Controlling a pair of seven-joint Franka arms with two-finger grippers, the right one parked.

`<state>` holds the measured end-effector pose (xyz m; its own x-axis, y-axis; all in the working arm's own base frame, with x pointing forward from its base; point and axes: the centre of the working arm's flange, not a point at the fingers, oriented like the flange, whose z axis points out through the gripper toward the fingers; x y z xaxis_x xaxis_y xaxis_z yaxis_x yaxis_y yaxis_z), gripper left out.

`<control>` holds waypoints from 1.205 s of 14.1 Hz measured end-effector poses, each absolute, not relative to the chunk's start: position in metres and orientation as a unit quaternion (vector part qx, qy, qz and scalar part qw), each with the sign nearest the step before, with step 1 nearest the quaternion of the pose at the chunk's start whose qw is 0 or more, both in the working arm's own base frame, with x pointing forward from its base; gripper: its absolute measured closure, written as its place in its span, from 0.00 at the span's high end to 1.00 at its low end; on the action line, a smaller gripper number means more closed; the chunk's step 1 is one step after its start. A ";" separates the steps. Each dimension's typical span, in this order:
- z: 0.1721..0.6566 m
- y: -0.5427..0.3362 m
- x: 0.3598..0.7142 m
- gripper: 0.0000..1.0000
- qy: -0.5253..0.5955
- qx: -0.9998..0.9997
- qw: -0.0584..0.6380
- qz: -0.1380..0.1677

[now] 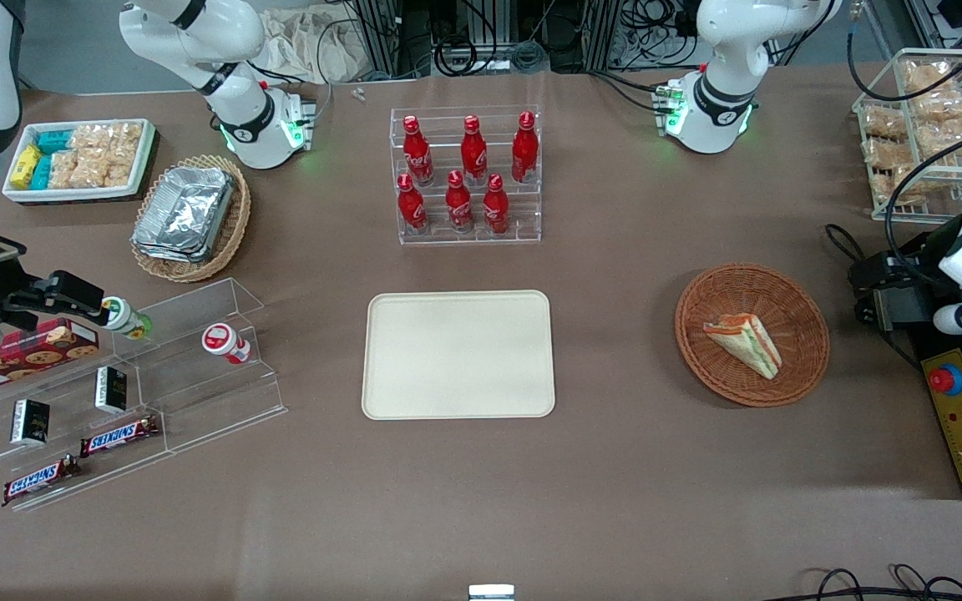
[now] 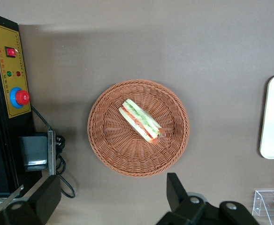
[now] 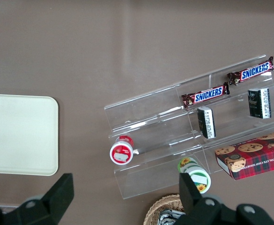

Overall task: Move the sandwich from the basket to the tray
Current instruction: 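Move the left gripper over the wrapped sandwich in the wicker basket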

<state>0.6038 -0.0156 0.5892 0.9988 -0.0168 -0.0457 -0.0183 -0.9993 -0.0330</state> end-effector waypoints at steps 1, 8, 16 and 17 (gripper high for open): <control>0.589 -0.016 0.604 1.00 0.008 -1.000 0.016 0.023; 0.576 -0.016 0.603 1.00 -0.036 -0.998 0.017 0.040; 0.467 -0.051 0.594 0.99 -0.131 -0.988 0.026 0.075; 0.454 -0.051 0.591 0.99 -0.140 -0.987 0.027 0.078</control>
